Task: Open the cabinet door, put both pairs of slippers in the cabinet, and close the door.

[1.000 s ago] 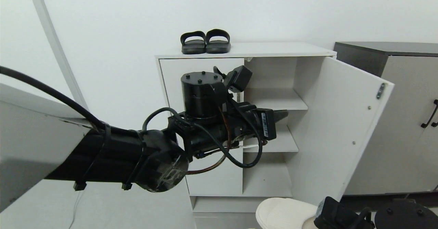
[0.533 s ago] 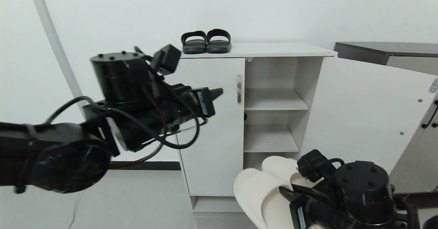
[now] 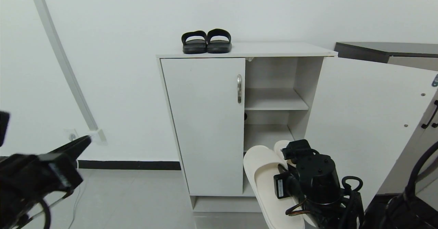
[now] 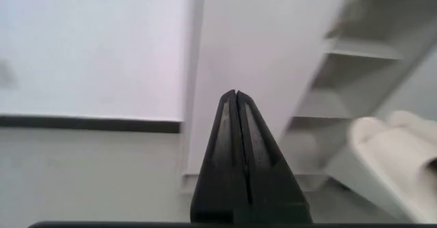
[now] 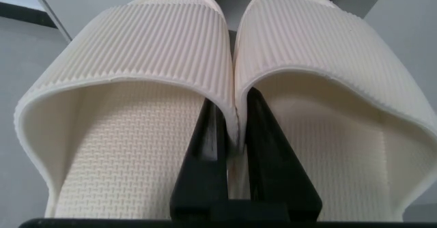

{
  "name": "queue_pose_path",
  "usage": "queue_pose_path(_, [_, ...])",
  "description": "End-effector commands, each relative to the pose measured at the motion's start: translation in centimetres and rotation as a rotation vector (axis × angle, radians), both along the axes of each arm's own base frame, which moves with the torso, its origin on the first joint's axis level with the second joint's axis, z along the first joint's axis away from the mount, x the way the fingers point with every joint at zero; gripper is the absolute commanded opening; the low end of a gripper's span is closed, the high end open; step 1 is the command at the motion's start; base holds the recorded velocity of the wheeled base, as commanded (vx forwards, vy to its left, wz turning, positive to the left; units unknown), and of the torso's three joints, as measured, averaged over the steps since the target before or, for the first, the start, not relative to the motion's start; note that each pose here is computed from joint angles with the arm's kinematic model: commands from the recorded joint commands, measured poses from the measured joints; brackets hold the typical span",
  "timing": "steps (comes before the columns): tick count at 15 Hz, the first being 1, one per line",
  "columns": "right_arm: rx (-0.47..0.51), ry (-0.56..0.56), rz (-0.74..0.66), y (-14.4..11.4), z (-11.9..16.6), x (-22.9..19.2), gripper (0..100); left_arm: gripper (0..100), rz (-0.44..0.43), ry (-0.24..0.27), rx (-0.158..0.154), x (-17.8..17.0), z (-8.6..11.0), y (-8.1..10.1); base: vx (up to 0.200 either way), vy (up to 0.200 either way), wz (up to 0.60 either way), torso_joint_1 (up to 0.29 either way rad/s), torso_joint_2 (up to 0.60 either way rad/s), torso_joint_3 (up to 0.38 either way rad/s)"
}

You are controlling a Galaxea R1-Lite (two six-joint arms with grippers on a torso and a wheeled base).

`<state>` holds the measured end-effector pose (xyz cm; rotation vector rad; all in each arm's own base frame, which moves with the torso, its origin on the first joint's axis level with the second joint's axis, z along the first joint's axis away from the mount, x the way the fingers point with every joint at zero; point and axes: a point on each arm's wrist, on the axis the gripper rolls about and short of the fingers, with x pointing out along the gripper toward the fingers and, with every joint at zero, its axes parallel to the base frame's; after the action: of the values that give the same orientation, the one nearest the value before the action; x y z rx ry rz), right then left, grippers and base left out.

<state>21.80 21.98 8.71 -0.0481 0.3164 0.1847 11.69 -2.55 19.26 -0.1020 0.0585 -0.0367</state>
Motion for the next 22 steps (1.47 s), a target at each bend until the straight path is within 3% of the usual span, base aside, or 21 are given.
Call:
queue_pose_path(1, [-0.011,0.009,-0.006,0.0,-0.5,0.2,0,0,0.206,-0.076,0.03,-5.7,-2.8,2.5,0.0,0.0,0.0,0.0,0.0,0.0])
queue_pose_path(2, [-0.011,0.009,-0.007,0.0,-0.4,0.2,0,0,0.289,-0.074,0.036,-8.0,-4.5,3.0,0.0,0.0,0.0,0.0,0.0,0.0])
queue_pose_path(4, [-0.013,0.008,-0.007,-0.1,-0.4,0.2,0,0,0.322,-0.104,0.032,-10.7,-5.9,3.2,0.0,0.0,0.0,0.0,0.0,0.0])
queue_pose_path(7, [-0.013,0.008,-0.007,0.0,-0.5,0.2,0,0,0.319,-0.099,0.039,-13.2,-8.1,3.2,0.0,0.0,0.0,0.0,0.0,0.0])
queue_pose_path(9, [-0.017,0.008,-0.003,0.0,-0.5,0.1,0,0,0.268,-0.113,0.046,-14.0,-9.9,3.1,0.0,0.0,0.0,0.0,0.0,0.0])
queue_pose_path(10, [-0.015,0.005,-0.002,0.0,-0.5,0.1,0,0,0.233,-0.118,0.07,-14.1,-11.0,3.0,0.0,0.0,0.0,0.0,0.0,0.0])
queue_pose_path(13, [-0.027,0.015,-0.002,-0.2,-0.8,-0.1,0,0,0.163,-0.097,0.088,-14.0,-11.3,2.8,0.0,0.0,0.0,0.0,0.0,0.0])
queue_pose_path(15, [-0.026,0.013,0.0,-0.1,-0.8,-0.1,0,0,0.078,-0.044,0.119,-14.0,-11.8,2.6,0.0,0.0,0.0,0.0,0.0,0.0])
queue_pose_path(17, [-0.028,0.015,0.0,-0.1,-0.9,-0.1,0,0,0.01,-0.059,0.129,-14.0,-11.7,2.5,0.0,0.0,0.0,0.0,0.0,0.0])
queue_pose_path(22, [-0.019,0.007,0.009,0.3,-0.7,-0.1,0,0,0.005,-0.059,0.123,-14.0,-11.7,2.5,0.0,0.0,0.0,0.0,0.0,0.0])
